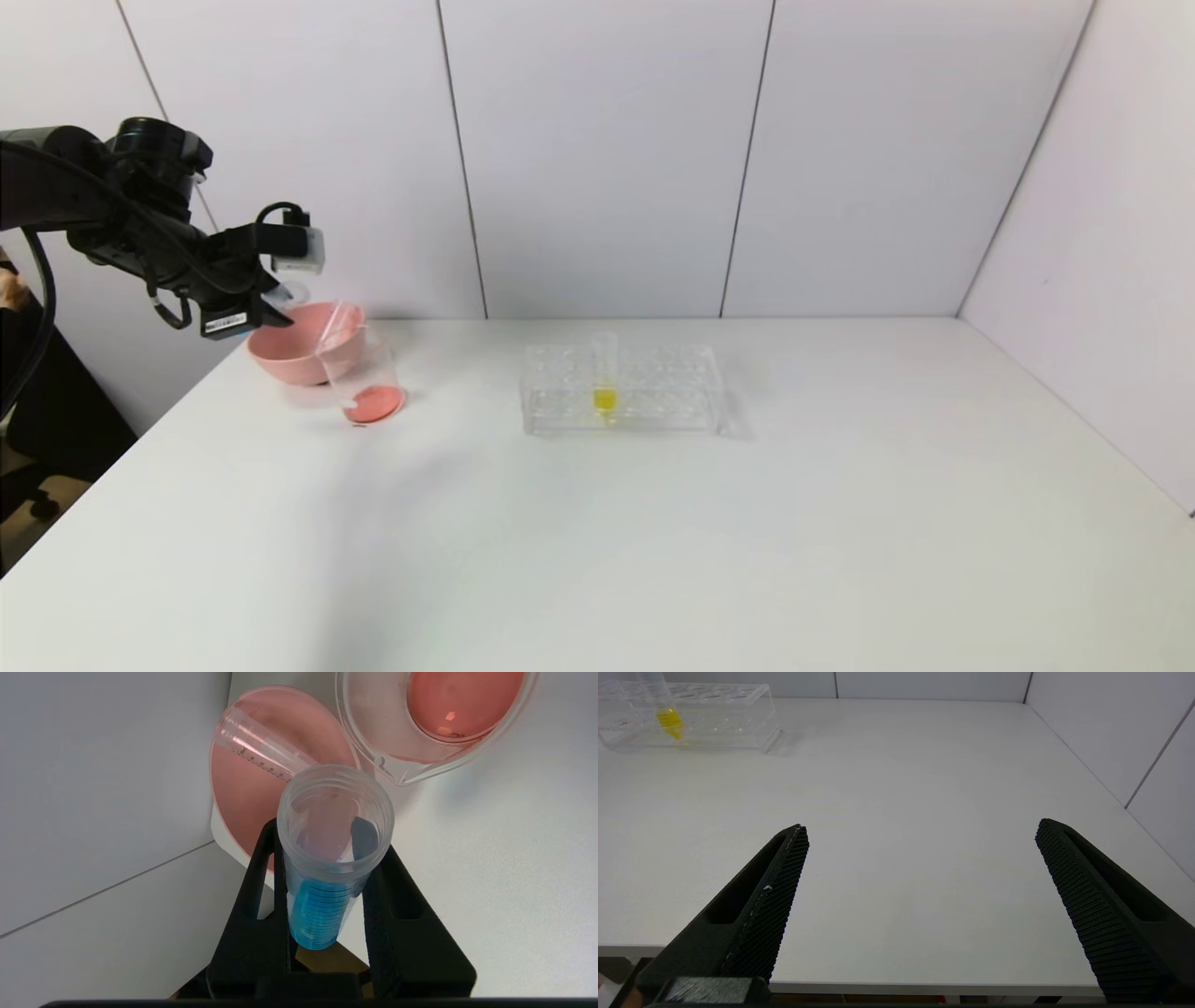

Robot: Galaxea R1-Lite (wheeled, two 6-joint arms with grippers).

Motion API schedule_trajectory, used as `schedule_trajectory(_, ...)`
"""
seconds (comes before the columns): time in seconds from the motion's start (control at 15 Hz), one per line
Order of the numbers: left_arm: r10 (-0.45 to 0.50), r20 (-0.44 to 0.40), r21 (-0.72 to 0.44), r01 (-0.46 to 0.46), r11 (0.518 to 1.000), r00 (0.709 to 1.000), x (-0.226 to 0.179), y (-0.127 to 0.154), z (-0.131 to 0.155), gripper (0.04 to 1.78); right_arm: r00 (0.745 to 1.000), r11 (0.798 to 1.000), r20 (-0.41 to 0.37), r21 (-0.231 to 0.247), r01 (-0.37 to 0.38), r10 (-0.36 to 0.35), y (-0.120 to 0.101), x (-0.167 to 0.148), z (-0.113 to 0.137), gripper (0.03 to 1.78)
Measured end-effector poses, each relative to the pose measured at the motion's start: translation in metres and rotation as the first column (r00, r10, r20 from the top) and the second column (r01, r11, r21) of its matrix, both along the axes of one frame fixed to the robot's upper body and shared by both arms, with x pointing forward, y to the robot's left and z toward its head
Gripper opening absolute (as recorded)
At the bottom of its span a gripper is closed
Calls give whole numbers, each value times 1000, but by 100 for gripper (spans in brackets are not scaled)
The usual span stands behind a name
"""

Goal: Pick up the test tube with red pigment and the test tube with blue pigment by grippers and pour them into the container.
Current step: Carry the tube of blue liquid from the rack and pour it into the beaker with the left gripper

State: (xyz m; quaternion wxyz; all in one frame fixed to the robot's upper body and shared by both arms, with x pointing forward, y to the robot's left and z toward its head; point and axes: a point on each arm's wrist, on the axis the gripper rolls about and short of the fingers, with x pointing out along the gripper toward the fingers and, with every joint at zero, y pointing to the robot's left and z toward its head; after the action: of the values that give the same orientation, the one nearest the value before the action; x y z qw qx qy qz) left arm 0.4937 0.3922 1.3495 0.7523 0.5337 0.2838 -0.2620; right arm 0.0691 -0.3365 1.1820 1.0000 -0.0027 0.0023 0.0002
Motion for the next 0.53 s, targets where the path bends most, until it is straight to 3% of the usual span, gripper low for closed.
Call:
schedule_trajectory(0.27,4,-4,33,-4,999,1000,3,-7,-2,46,1000,1000,0,0,0,0,0,0,0,177)
schedule_trajectory(0.53,-60,10,103,59,993,998,5,-9,-2,46,1000,1000,0,0,0,0,0,0,0,177)
